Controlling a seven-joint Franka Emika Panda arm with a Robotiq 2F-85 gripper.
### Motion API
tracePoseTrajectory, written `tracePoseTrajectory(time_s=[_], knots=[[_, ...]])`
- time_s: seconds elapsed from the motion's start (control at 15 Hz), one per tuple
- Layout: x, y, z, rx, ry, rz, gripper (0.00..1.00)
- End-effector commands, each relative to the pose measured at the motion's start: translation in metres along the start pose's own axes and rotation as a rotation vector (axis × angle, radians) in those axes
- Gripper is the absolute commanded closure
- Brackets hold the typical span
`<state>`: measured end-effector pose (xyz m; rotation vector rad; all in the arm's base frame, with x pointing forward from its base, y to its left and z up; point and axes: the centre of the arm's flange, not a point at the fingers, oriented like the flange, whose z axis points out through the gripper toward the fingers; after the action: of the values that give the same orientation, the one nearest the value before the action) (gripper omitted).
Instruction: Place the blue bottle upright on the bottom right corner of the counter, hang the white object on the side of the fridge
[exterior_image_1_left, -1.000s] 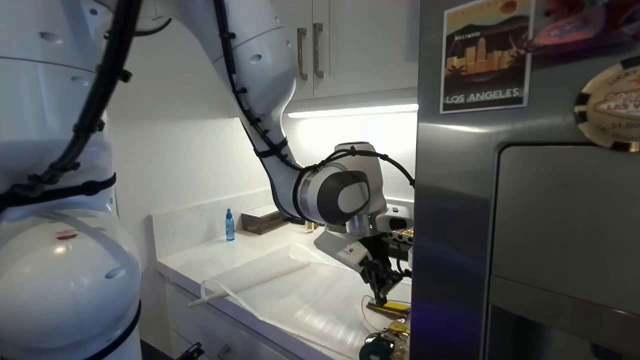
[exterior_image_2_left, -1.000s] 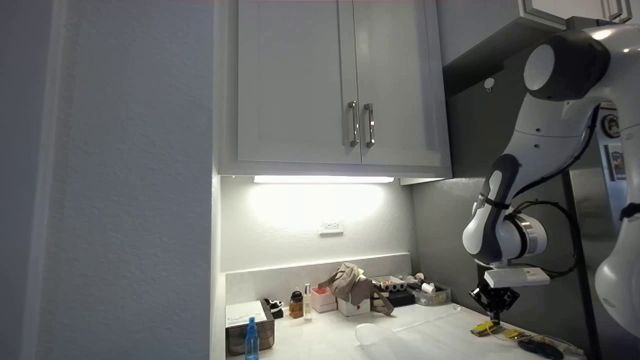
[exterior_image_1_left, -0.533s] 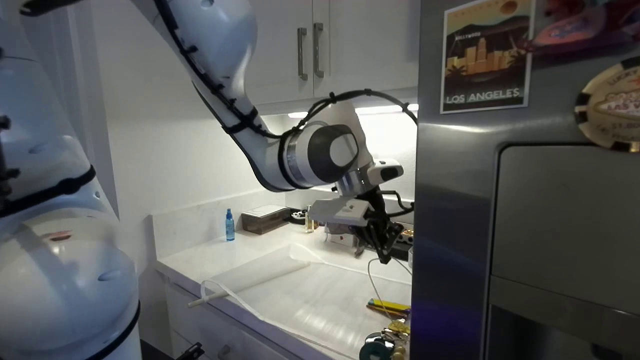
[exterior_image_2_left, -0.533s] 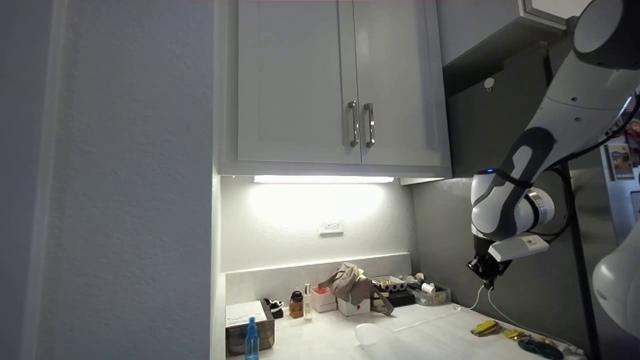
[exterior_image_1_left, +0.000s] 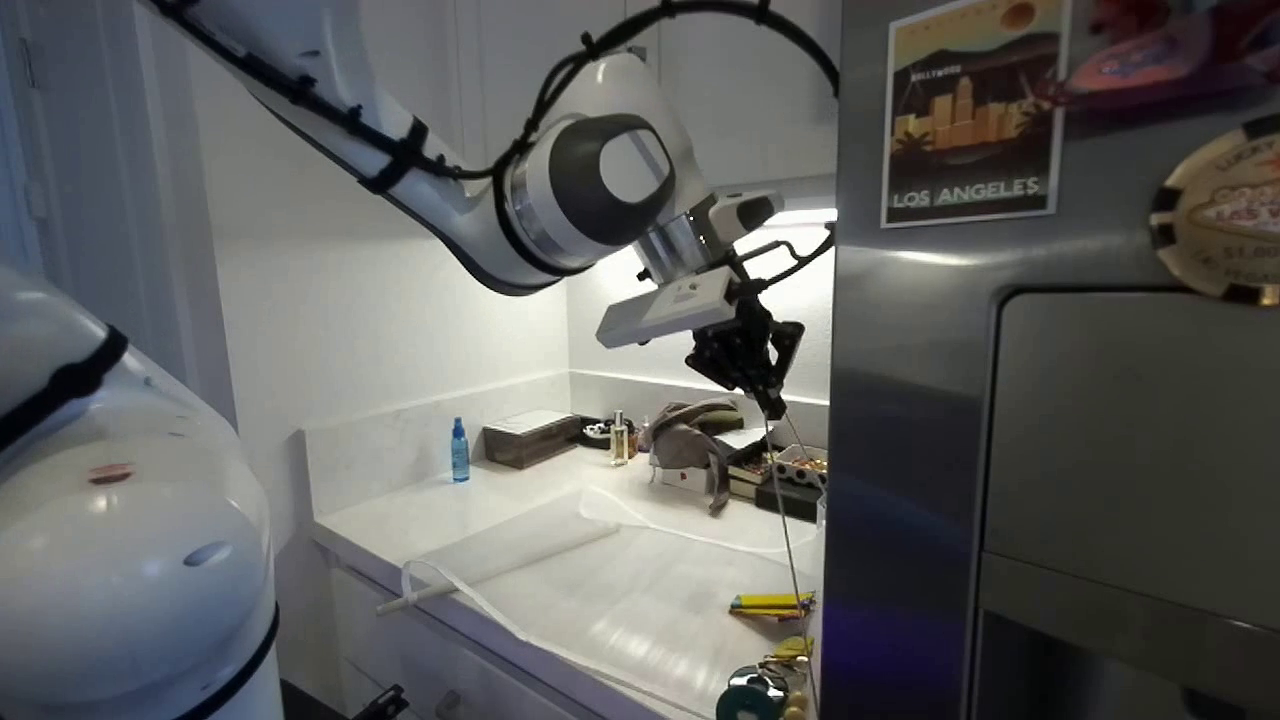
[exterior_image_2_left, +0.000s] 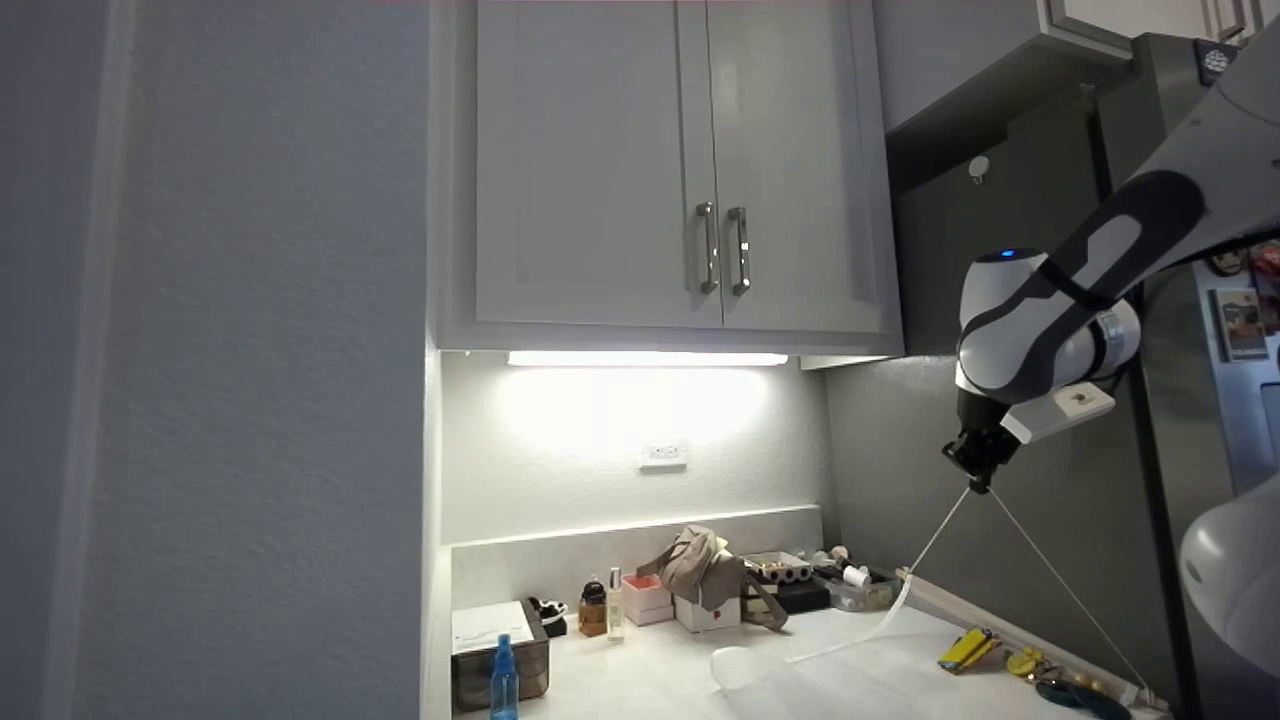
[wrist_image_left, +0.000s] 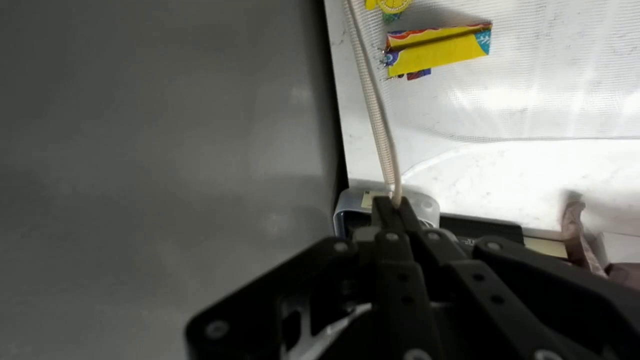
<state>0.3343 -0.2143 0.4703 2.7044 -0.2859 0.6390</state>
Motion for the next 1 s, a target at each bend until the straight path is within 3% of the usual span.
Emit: tracePoseTrajectory(time_s=[0.0, 0.93], knots=[[-0.006, 0.009, -0.046, -0.018, 0.051, -0.040, 1.00], [0.033, -0.008, -0.141, -0.128, 0.306, -0.074, 1.00]])
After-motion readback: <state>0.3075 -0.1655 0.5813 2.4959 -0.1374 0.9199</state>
